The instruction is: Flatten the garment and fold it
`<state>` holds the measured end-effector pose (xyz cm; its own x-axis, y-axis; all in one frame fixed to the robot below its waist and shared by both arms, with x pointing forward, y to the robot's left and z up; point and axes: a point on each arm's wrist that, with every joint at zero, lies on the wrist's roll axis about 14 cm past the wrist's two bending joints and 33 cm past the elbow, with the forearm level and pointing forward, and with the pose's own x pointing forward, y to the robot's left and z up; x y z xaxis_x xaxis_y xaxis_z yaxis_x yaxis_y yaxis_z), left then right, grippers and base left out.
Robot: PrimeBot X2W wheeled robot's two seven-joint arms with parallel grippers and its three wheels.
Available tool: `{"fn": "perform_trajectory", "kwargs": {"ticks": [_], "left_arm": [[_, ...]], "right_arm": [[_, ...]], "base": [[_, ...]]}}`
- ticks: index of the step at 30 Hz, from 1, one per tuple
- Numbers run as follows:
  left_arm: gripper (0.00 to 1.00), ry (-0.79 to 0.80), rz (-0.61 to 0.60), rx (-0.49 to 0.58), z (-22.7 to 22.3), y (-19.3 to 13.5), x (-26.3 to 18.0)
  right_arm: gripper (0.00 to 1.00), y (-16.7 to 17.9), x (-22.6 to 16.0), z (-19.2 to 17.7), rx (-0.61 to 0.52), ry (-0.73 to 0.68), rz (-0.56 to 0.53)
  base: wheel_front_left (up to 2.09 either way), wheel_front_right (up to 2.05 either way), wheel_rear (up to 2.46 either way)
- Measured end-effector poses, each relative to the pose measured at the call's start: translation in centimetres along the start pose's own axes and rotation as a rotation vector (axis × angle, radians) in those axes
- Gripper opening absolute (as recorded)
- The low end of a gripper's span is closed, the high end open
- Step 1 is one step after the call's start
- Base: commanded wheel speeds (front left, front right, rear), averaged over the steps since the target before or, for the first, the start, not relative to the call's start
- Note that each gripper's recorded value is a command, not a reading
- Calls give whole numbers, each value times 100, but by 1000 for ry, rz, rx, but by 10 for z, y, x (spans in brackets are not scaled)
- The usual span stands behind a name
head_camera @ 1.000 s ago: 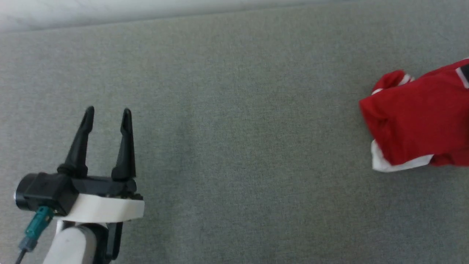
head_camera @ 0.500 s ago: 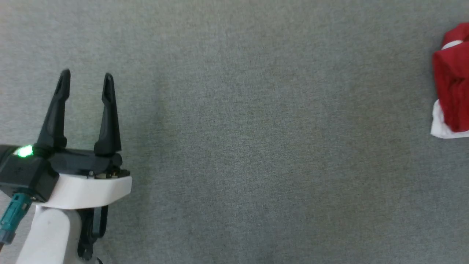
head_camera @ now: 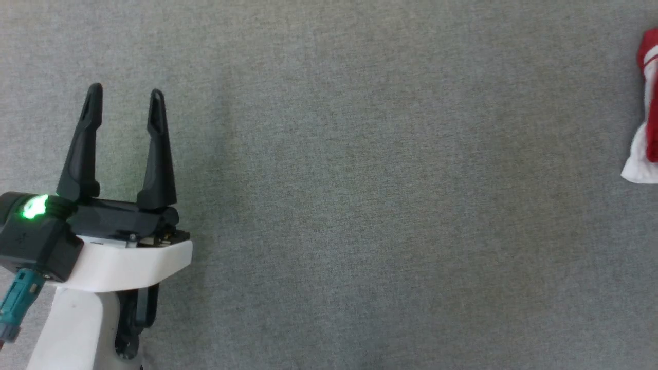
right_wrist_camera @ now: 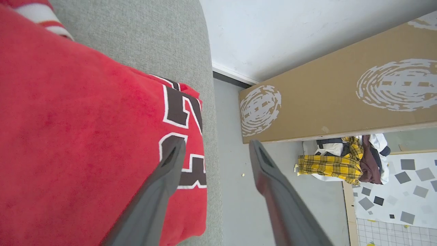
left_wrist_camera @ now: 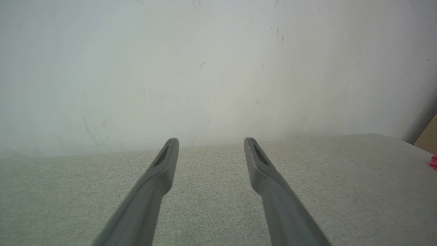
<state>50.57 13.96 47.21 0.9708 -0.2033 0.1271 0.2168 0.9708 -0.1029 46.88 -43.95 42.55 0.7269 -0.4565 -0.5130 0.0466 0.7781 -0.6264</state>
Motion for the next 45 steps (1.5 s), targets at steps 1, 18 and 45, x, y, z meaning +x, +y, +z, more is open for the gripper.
{"fn": "perform_trajectory", "kwargs": {"ticks": [1,18,45], "left_arm": [[100,-2,1,-1,1,0,0],[100,0,88,-3,31,-3,-44],[100,-44,125,28,82,-16,-140]], "right_arm": [[100,-2,-1,-1,6,-4,-4],[100,93,-90,19,370,-327,182],[100,113,-237,87,598,-783,263]], "base": [[0,0,0],[0,0,0],[0,0,0]]}}
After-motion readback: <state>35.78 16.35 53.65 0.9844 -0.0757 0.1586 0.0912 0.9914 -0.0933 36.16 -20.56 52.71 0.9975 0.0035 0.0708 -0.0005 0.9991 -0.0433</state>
